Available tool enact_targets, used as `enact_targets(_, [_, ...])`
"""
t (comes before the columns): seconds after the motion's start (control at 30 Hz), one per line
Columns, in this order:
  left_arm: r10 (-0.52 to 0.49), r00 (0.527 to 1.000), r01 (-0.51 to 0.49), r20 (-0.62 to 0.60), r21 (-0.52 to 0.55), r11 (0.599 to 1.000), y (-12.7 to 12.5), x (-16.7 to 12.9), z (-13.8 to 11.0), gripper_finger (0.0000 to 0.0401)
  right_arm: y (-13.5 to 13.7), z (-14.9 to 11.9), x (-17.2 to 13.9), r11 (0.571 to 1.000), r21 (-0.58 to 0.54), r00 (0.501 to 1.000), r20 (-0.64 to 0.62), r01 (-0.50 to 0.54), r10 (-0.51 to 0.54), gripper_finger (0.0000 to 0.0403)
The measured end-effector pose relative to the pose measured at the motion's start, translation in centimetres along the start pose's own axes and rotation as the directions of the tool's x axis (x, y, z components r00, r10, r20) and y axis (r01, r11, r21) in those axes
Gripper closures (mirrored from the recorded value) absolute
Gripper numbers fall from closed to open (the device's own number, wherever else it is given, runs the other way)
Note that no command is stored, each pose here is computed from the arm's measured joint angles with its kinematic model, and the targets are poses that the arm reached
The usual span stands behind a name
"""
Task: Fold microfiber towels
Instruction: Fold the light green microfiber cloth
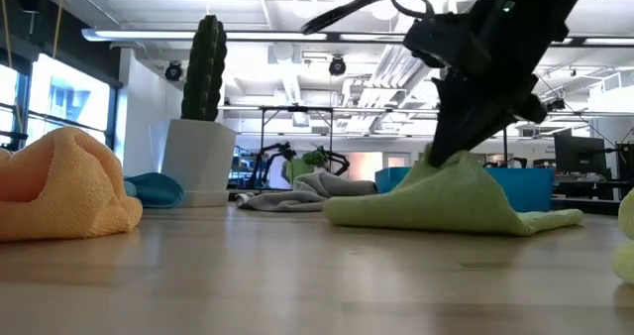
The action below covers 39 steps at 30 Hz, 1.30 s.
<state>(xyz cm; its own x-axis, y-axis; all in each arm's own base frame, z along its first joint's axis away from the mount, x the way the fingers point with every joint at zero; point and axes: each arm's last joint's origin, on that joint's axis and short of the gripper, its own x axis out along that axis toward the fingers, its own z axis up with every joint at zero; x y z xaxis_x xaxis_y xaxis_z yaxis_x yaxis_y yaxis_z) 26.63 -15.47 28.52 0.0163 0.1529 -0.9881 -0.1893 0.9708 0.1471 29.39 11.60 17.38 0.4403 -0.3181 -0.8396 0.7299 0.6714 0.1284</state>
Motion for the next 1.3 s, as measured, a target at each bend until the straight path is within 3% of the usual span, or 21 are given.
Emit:
enact_targets(0.27, [0.004, 1.000, -0.004, 0.005, -0.018, 1.000, 0.5, 0.1, 0.4, 0.0282, -2.1, 0.5, -1.3, 0.989, -0.033, 0.989, -0.003, 0.146, -0.146, 0.0402])
enact_targets(0.57, [0.003, 1.000, -0.003, 0.005, -0.033, 0.999, 0.8, 0.2, 0.8, 0.0282, -4.7, 1.2, -2.1, 0.943, -0.019, 0.943, -0.030, 0.331, -0.331, 0.0402])
enact_targets(1.0, [0.013, 1.000, -0.012, 0.008, -0.046, 0.999, 1.3, 0.3, 1.2, 0.0282, -6.0, 1.3, -2.4, 0.896, -0.009, 0.894, -0.060, 0.444, -0.443, 0.0402])
enact_targets(1.3, [0.018, 1.000, -0.017, 0.018, -0.052, 0.998, 1.4, 0.3, 1.4, 0.0282, -7.4, 1.1, -3.2, 0.819, -0.029, 0.815, -0.074, 0.574, -0.574, 0.0402])
